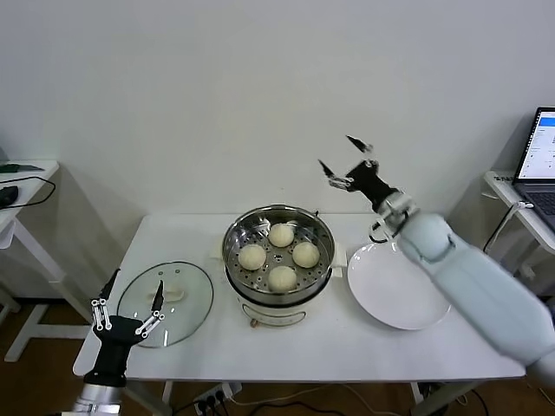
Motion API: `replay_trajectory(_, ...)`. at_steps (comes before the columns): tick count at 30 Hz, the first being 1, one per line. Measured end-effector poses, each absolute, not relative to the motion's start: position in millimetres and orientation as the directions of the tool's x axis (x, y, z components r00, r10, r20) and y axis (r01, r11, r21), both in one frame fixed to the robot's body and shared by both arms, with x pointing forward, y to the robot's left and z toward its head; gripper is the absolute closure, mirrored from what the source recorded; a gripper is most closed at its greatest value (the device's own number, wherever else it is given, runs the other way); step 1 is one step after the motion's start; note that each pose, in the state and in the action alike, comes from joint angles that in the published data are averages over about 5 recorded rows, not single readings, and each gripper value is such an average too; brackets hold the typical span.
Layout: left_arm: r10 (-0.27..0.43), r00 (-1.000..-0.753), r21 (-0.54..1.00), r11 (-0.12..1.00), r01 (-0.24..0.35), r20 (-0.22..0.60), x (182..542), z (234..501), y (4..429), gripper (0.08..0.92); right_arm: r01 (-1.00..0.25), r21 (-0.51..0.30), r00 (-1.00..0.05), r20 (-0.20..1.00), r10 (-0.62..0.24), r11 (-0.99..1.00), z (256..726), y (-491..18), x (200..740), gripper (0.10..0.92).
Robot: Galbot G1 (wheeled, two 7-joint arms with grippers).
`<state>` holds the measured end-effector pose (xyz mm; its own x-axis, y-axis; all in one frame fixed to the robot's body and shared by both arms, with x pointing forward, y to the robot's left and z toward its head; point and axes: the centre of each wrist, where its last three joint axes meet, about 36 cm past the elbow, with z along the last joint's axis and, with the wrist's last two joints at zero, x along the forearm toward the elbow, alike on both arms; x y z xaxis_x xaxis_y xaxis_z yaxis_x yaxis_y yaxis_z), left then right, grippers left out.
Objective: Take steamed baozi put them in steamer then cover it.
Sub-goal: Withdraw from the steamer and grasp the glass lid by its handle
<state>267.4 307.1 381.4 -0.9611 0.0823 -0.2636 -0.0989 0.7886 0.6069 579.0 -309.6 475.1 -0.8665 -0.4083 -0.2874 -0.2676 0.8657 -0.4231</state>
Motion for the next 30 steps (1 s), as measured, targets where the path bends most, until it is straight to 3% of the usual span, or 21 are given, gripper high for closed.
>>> replay_trajectory(7,0.065,-0.968,0.659,0.743,-0.116,-0.243,276,379,313,0.177,-0.105,-0.23,-0.93,-0.321,-0.177,0.967,401,-335,521,0.2)
replay_trajectory(13,0.053,-0.977,0.727,0.677,-0.115,-0.204,282,371,325,0.177,-0.02,-0.144,-0.963,-0.263,-0.058,0.989,346,-345,463,0.2)
replay_trajectory(20,0.046,-0.992,0.839,0.538,-0.078,-0.121,286,350,334,0.177,0.044,-0.106,-0.975,-0.221,0.02,0.993,320,-349,421,0.2)
replay_trajectory(30,0.037,-0.998,0.945,0.327,-0.03,-0.045,294,307,333,0.177,0.079,-0.087,-0.98,-0.192,0.062,0.993,306,-344,391,0.2)
